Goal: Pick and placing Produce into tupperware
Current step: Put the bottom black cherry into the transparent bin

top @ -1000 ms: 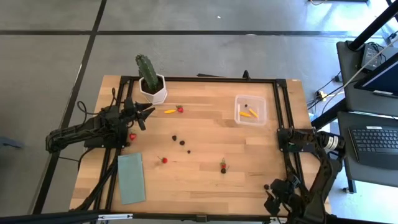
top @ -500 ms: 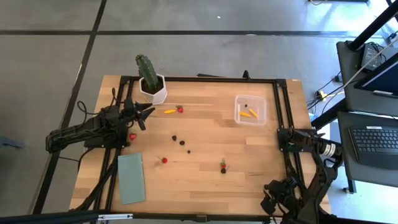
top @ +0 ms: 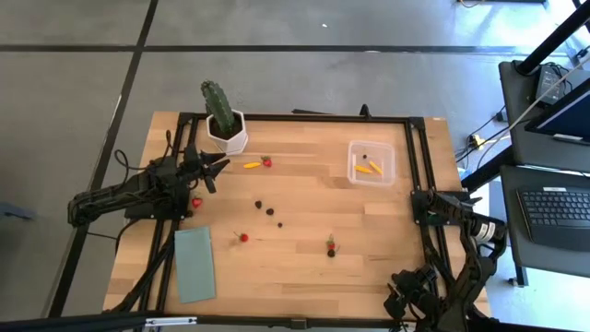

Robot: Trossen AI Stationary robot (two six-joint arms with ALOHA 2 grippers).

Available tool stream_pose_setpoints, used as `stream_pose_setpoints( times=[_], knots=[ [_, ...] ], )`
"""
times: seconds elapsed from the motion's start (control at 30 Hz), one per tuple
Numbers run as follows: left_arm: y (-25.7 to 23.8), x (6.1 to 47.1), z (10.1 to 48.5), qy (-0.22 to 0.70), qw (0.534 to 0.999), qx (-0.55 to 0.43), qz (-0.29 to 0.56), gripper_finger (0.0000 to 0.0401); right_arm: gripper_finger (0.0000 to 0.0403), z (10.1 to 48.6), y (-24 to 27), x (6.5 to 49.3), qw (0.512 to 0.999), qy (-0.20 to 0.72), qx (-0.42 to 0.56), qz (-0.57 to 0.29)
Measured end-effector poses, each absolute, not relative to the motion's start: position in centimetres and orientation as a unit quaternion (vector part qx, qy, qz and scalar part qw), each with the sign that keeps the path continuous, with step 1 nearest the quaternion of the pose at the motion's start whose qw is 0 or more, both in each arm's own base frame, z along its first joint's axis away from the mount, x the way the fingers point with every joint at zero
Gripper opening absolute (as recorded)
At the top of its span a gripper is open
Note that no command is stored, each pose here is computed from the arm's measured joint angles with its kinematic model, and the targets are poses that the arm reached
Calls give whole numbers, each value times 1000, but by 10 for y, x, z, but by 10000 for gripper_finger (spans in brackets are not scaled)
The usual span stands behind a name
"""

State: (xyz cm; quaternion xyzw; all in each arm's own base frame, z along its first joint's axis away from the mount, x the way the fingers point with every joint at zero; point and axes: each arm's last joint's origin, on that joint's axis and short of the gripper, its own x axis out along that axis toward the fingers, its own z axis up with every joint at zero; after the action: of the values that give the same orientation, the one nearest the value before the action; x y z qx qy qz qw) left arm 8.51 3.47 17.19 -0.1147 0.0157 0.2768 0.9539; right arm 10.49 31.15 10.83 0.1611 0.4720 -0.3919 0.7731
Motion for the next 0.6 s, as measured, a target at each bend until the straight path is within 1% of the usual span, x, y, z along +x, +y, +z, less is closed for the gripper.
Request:
stream_pose_setpoints(
  times=[0.2, 0.6],
  knots=[
    [35, 85, 172, 16, 954, -115, 277, 126, 301, 106, 311, 105, 773, 471, 159, -394],
    [35, 85, 172, 15, 953, -115, 281, 126, 248, 101, 307, 105, 779, 470, 150, -387]
  ],
)
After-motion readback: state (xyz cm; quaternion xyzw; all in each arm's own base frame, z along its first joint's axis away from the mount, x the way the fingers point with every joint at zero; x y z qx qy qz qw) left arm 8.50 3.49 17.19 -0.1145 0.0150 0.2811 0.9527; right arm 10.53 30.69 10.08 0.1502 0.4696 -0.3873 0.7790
